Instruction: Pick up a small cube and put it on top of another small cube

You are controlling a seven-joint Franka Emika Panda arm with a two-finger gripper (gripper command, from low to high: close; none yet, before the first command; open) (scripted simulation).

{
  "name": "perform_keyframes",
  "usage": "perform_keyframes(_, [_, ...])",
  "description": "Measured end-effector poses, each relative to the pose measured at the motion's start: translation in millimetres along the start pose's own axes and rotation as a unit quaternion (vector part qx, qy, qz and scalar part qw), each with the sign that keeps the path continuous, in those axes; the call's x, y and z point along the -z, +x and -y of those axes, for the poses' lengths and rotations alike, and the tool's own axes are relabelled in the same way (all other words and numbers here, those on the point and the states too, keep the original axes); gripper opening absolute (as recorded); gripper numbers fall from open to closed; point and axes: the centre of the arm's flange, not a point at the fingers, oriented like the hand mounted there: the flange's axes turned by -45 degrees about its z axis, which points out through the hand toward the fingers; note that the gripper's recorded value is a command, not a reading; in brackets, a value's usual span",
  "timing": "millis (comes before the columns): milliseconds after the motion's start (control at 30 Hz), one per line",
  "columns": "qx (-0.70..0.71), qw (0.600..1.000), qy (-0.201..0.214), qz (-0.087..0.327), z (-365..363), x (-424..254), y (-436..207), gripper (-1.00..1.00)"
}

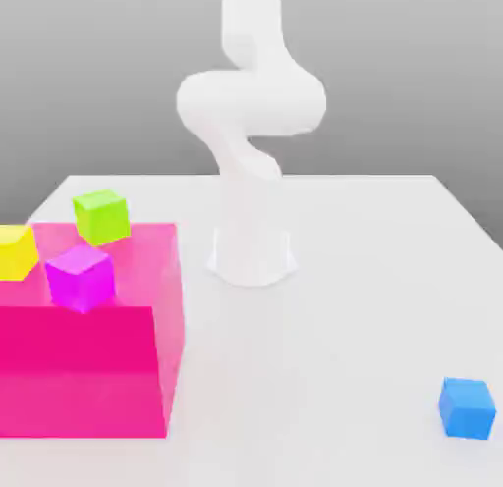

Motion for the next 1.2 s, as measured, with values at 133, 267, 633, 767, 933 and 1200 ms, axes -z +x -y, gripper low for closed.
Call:
perform_keyframes(133, [0.093, 0.994, 0.039, 0.053, 37.6, -79.5, -5.6, 0.0])
perform_keyframes(267, [0.183, 0.975, 0.076, 0.101, 81.4, -151.4, -25.4, 0.0])
perform_keyframes(633, [0.434, 0.858, 0.178, 0.209, 218.8, -307.0, -151.9, 0.0])
perform_keyframes(767, [0.511, 0.798, 0.208, 0.243, 252.2, -348.7, -216.9, 0.0])
perform_keyframes(933, [0.573, 0.738, 0.232, 0.269, 276.4, -392.8, -290.6, 0.0])
perform_keyframes(1200, [0.576, 0.735, 0.234, 0.271, 278.4, -420.8, -318.8, -1.0])
